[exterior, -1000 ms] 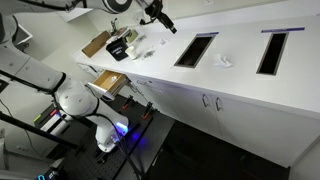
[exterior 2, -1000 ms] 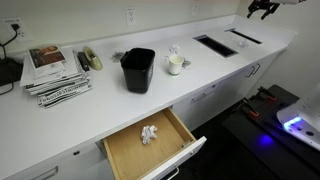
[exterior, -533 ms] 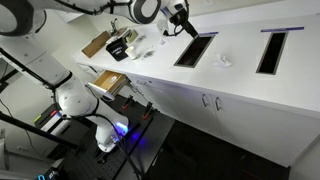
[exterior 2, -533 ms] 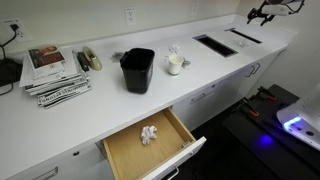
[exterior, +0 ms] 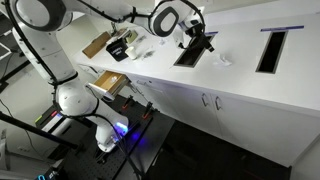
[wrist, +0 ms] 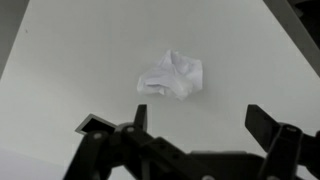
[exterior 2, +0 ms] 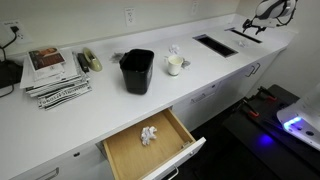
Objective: Pick up the piece of paper from the countertop and put it in the black container.
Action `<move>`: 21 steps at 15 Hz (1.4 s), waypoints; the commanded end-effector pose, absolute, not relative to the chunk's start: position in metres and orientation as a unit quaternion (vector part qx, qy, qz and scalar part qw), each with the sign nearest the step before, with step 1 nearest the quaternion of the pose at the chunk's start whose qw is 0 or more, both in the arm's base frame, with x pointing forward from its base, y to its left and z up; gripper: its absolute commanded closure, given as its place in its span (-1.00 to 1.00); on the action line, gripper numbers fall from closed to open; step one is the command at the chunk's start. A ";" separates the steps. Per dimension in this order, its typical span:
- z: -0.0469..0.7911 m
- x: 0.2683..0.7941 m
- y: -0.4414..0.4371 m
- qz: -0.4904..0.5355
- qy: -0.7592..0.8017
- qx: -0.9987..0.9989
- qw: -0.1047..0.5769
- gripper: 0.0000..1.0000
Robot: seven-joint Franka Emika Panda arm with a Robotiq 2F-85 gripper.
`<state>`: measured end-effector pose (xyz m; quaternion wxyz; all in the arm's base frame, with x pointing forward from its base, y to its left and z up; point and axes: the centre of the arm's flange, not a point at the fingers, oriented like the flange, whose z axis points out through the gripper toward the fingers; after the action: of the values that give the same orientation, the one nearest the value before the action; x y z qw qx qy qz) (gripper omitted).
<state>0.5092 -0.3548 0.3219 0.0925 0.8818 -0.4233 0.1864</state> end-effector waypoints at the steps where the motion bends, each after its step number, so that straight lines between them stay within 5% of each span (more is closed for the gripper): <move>1: 0.304 0.534 -0.362 0.199 -0.447 0.868 0.090 -1.00; 11: 0.276 0.558 -0.363 0.193 -0.472 0.857 0.077 -0.92; 12: 0.272 0.558 -0.362 0.191 -0.470 0.858 0.080 -0.47; 14: 0.270 0.558 -0.360 0.188 -0.468 0.859 0.082 -0.36; 21: 0.265 0.556 -0.357 0.185 -0.476 0.855 0.087 0.72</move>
<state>0.5531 -0.3605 0.2630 0.0831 0.8632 -0.4645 0.1795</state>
